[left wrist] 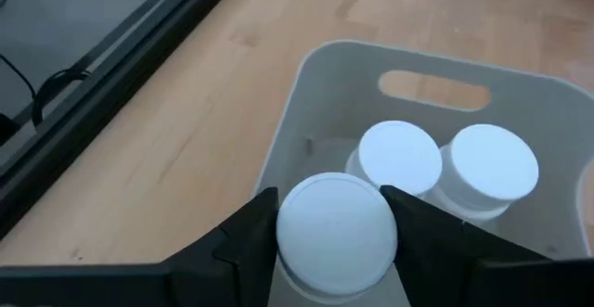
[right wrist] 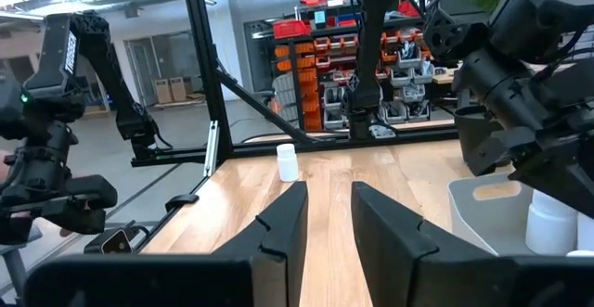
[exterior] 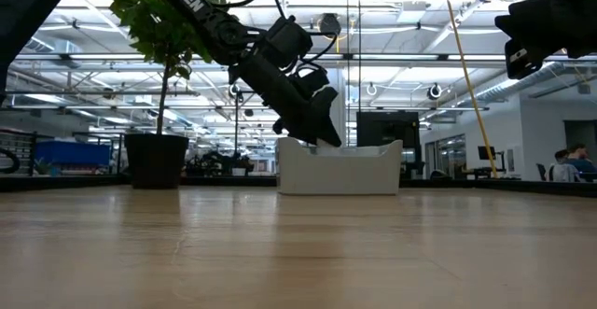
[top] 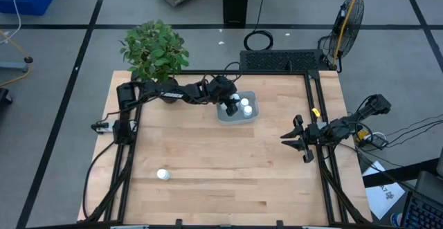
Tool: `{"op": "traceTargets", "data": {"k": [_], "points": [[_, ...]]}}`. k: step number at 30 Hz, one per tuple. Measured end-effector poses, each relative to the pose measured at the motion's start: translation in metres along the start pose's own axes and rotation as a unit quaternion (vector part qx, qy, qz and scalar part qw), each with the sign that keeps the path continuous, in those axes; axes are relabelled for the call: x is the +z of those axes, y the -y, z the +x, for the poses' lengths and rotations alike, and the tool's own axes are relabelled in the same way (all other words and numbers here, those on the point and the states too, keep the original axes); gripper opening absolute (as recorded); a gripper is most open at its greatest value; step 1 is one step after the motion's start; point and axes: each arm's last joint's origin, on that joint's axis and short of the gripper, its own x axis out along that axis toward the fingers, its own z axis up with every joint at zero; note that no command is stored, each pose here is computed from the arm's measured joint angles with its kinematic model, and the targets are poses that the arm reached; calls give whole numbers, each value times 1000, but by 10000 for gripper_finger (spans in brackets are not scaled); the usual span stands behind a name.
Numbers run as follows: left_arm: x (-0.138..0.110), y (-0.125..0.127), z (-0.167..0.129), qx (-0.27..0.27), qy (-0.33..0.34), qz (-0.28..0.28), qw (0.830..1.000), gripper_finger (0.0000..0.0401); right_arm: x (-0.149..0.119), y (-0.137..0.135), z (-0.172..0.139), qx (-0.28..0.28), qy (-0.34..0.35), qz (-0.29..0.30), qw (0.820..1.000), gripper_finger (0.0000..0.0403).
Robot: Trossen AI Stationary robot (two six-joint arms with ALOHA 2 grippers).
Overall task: Pick and place pill bottles into a basket
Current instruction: Put the white pill bottle into the white bin
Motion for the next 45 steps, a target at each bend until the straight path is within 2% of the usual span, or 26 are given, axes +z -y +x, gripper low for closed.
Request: {"op": "traceTargets", "data": {"k": [4,10,13,21,28,33,38,42,45], "points": [[-2,0,2,0,-7,0,1000,200,0,0,0,0,0,0,1000,78],[-8,0,9,2,-8,2,1000,157,0,0,0,0,0,0,1000,79],[-8,1,9,2,-9,3,1000,154,0,0,0,0,0,0,1000,77],[-8,7,9,-3,-12,4,1000,219,0,0,0,0,0,0,1000,79],[-5,15,4,-10,-7,10,1000,231,0,0,0,0,0,0,1000,80],[13,21,-26,15,-6,27,1000,231,0,0,0,0,0,0,1000,78],[26,32,-77,27,-46,11,999,232,0,0,0,0,0,0,1000,79],[21,66,-128,-5,-110,5,994,232,0,0,0,0,0,0,1000,79],[10,105,-165,-37,-149,45,987,232,0,0,0,0,0,0,1000,78]]}}
